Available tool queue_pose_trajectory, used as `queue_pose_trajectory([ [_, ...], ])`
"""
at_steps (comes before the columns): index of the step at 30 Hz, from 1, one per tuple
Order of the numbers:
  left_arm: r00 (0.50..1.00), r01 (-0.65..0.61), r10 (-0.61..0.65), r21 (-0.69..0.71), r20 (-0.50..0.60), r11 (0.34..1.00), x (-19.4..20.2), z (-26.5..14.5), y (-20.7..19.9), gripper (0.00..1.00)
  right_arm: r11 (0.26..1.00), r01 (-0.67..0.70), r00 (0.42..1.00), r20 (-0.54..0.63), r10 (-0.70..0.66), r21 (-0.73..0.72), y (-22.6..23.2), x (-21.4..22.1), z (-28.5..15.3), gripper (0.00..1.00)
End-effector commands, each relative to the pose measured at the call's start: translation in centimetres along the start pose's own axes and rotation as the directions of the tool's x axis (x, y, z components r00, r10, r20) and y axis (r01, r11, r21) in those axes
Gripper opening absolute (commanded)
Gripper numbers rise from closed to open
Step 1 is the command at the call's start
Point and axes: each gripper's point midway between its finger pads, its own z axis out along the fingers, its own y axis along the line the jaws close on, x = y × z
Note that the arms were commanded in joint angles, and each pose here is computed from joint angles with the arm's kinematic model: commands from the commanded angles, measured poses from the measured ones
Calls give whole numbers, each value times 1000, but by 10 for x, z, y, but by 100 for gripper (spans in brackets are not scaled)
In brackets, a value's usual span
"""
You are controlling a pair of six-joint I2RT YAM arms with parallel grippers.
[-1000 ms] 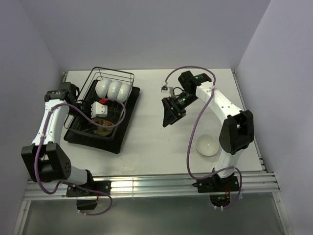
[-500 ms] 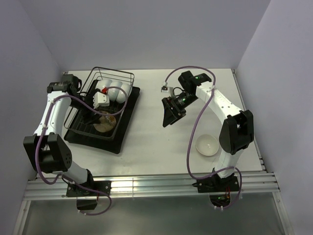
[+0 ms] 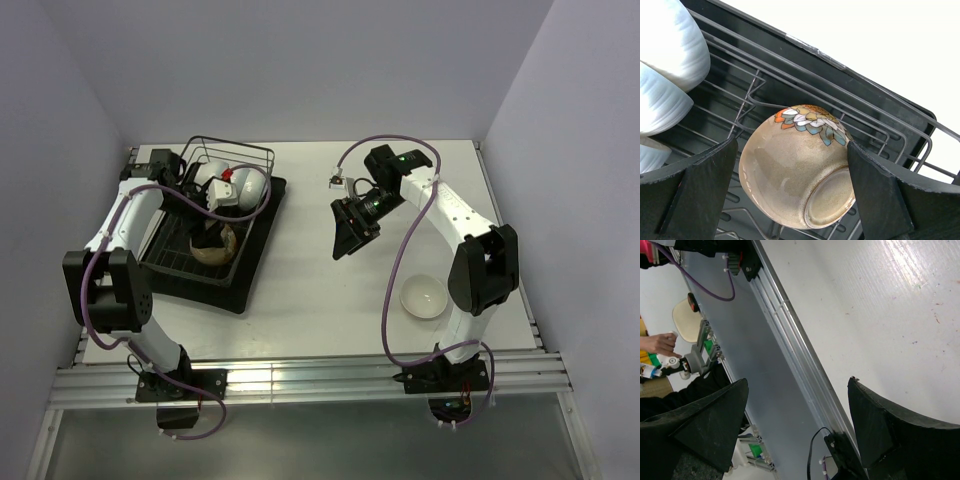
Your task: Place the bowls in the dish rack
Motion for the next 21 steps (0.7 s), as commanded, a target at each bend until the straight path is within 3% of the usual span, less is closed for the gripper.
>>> queue_pose_trajectory([
  [1, 996, -92, 90, -115, -20, 989, 0, -3, 38, 96, 999, 24, 1000, 2, -24, -21, 5, -3, 0, 87],
  [10, 984, -153, 162, -100, 80, 983, -47, -24, 15, 100, 999, 39, 999, 15, -38, -7, 6, -4, -2, 87],
  [14, 976, -155, 179, -180, 122, 971, -76, -48, 15, 100, 998, 49, 999, 20, -50, 27, 1, -2, -5, 87],
  [19, 976, -44, 112, -333, 187, 942, -105, -79, 29, 100, 996, 40, 998, 43, -44, 85, -13, 4, -20, 86],
  [21, 968, 74, 20, -361, 251, 930, -113, -89, 24, 99, 990, 38, 998, 44, -44, 134, -23, 11, -27, 86],
])
